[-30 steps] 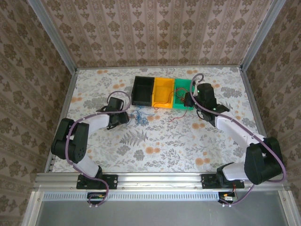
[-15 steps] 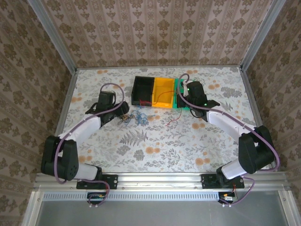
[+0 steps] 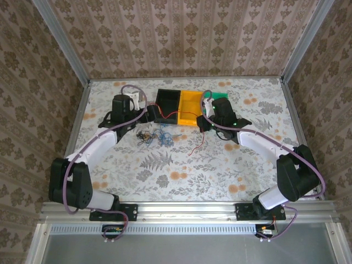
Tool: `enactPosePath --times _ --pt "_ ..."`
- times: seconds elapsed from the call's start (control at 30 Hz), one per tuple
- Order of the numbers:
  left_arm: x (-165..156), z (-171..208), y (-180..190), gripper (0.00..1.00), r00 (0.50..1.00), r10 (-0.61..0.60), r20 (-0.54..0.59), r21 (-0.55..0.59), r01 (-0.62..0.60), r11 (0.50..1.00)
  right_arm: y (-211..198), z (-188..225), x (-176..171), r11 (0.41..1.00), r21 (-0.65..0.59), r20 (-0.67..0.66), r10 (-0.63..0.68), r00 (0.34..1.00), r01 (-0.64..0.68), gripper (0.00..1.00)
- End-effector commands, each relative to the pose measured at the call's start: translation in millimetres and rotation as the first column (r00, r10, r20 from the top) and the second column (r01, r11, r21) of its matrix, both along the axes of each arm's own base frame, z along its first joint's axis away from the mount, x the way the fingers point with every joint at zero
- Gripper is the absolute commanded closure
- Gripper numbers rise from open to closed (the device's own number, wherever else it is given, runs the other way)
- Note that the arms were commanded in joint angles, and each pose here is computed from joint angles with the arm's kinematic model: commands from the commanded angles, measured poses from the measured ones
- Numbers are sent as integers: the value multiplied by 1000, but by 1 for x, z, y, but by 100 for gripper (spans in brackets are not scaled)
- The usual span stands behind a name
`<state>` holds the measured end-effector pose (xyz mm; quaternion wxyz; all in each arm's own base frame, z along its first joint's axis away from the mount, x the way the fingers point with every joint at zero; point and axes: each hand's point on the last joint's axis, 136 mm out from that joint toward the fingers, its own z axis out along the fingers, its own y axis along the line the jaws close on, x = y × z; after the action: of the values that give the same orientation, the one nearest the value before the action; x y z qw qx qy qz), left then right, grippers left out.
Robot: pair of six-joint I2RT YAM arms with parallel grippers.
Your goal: Untangle the cables
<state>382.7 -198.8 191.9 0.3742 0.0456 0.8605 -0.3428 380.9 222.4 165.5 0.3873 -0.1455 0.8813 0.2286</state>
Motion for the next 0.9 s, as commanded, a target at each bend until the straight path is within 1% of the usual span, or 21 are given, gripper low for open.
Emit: enactPosePath --times 0.0,0.13,0.27,0.43,0.63,0.67,0.77,0.8,0.87 --pt "-4 13 -28 19 994 -103 23 -64 105 992 13 22 5 998 54 41 37 998 -39 100" --pt "-11 7 -46 19 989 -146 10 -82 146 986 16 24 6 997 69 38 40 998 -42 100" --pt "-17 6 -64 21 980 -197 1 -134 195 972 22 26 6 994 86 38 59 998 -62 100" --pt "-18 3 -84 21 967 -254 -5 -154 250 956 40 34 0 978 151 39 138 990 -143 100" --pt "-11 2 -93 22 961 -276 -13 -180 269 946 57 43 -10 948 223 38 225 974 -228 100" --pt "-18 2 -104 22 952 -305 -14 -184 297 937 60 43 -10 944 235 37 230 972 -233 100" --pt "-17 0 -109 26 950 -311 -18 -193 302 934 66 48 -10 928 280 34 247 968 -246 100" --pt "-21 1 -113 27 940 -339 -21 -209 328 921 69 49 -10 923 295 31 250 968 -248 100" --pt "-22 1 -117 30 935 -353 -24 -216 340 915 72 50 -8 916 313 30 256 966 -252 100"
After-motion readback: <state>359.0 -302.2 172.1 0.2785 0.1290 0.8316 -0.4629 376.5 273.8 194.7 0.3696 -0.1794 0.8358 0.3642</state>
